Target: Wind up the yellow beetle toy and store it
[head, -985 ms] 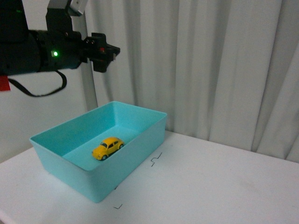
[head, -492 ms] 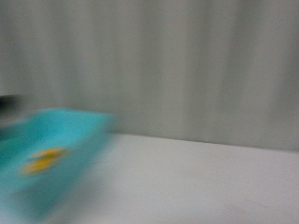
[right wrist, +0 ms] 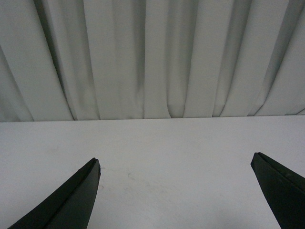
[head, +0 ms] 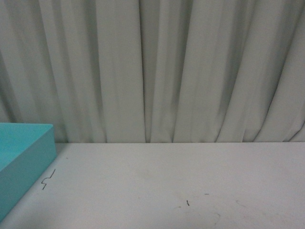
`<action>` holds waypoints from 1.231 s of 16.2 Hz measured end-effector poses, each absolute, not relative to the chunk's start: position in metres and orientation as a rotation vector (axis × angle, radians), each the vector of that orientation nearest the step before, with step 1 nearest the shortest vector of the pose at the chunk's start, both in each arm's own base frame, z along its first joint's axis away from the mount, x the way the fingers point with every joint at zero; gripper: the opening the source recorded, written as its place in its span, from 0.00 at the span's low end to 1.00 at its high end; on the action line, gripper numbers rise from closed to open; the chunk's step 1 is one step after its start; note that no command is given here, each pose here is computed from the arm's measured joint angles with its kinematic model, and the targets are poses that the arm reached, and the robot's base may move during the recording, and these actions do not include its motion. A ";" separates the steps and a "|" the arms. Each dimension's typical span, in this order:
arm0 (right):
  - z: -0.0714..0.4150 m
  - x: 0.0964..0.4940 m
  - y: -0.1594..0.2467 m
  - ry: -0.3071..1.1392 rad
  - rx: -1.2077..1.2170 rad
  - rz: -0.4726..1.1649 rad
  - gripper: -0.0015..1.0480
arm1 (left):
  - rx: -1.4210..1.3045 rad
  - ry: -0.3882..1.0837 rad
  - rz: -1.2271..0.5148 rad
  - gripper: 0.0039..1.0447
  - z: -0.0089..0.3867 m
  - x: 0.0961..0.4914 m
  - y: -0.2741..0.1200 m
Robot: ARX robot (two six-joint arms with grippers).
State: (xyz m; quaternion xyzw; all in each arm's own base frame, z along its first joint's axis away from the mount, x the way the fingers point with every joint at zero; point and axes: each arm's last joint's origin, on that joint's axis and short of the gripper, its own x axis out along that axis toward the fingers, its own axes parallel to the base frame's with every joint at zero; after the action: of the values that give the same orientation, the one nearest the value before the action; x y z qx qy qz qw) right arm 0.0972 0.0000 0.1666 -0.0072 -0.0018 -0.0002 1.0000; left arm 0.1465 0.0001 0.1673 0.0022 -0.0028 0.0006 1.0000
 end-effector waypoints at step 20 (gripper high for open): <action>0.167 0.097 0.000 -0.004 -0.014 0.000 0.94 | 0.004 -0.010 0.001 0.01 0.170 0.109 0.000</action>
State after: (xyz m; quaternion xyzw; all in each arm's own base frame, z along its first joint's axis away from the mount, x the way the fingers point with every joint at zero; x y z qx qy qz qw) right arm 0.0972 0.0000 0.1666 -0.0072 -0.0018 -0.0002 1.0000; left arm 0.1094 0.0001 0.1696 0.0020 -0.0051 0.0006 1.0000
